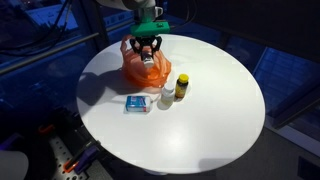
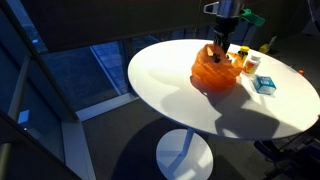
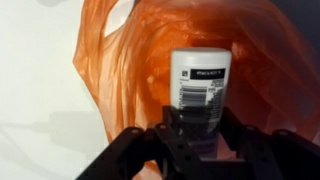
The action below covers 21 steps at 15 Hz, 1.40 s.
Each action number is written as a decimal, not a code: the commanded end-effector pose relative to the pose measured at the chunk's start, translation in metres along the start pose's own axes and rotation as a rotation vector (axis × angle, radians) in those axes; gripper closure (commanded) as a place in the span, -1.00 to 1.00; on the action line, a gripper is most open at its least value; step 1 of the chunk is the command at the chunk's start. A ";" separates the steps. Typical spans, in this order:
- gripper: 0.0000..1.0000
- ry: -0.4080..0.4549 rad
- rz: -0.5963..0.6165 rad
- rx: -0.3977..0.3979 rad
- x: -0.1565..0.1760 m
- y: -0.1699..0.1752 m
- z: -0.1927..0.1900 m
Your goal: Remove the roll on stick from the plastic bag and put it on the table
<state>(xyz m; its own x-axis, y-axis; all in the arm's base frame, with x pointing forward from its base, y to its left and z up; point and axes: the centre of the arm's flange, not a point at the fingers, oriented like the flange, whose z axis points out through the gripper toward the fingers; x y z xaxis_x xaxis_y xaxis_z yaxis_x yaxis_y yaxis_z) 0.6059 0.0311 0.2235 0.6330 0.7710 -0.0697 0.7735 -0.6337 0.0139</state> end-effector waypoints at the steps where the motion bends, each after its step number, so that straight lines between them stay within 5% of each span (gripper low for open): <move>1: 0.50 -0.044 0.007 0.025 -0.014 0.002 -0.012; 10: 0.50 -0.019 -0.059 0.098 -0.033 -0.027 -0.033; 21: 0.50 -0.022 -0.031 0.172 -0.053 -0.048 -0.110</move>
<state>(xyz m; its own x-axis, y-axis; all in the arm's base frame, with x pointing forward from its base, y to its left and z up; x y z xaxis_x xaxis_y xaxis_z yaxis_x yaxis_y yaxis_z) 0.5562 0.0326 0.3093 0.6016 0.7938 -0.0894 0.7804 -0.6079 -0.1462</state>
